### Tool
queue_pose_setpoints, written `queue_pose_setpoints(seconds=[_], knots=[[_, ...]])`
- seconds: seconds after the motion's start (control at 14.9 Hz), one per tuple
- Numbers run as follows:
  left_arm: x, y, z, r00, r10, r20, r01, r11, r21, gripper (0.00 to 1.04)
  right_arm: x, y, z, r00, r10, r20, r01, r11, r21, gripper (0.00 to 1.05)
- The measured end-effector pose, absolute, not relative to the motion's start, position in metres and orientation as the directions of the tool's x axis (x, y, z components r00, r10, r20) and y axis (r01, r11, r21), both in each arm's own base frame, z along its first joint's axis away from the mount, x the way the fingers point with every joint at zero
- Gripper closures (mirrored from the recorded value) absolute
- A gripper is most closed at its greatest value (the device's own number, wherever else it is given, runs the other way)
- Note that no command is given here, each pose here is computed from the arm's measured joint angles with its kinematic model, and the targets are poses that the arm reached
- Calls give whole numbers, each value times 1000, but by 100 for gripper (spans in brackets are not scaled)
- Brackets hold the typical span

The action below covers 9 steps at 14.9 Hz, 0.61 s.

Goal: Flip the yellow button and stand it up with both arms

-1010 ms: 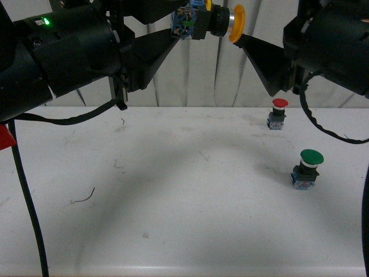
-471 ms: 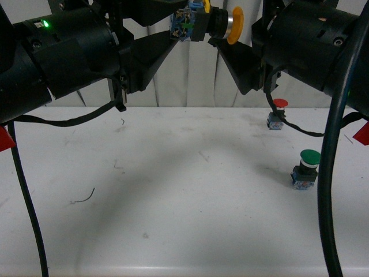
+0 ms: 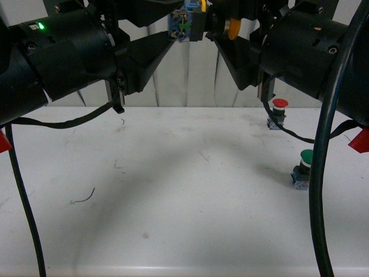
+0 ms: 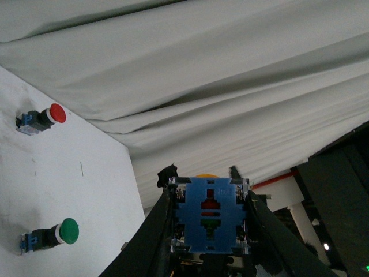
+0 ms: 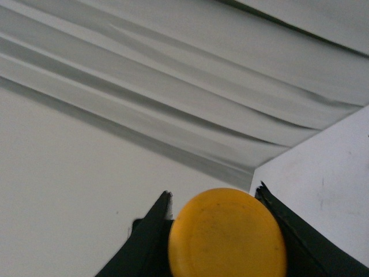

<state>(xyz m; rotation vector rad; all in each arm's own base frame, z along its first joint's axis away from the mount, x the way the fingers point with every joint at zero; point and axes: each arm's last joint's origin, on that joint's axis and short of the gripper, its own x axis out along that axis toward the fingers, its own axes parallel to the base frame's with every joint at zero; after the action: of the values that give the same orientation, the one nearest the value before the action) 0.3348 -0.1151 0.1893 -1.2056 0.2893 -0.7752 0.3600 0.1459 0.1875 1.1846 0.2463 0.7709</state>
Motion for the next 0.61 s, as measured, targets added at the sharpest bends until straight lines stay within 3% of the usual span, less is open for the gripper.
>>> queue_pose_setpoints(seconds=[0.07, 0.2, 0.27, 0.61], knots=[[335, -114, 190, 715, -672, 192, 375, 137, -917, 74, 360, 146, 187, 724, 655, 214, -400, 147, 904, 69], [335, -113, 190, 716, -671, 192, 373, 135, -918, 70, 360, 146, 187, 723, 657, 214, -401, 147, 904, 69], [335, -113, 189, 720, -669, 185, 367, 141, -920, 49, 360, 144, 187, 723, 657, 216, -410, 156, 898, 69], [339, -102, 189, 745, -641, 186, 365, 159, -917, 6, 361, 142, 187, 722, 657, 215, -417, 165, 894, 69]])
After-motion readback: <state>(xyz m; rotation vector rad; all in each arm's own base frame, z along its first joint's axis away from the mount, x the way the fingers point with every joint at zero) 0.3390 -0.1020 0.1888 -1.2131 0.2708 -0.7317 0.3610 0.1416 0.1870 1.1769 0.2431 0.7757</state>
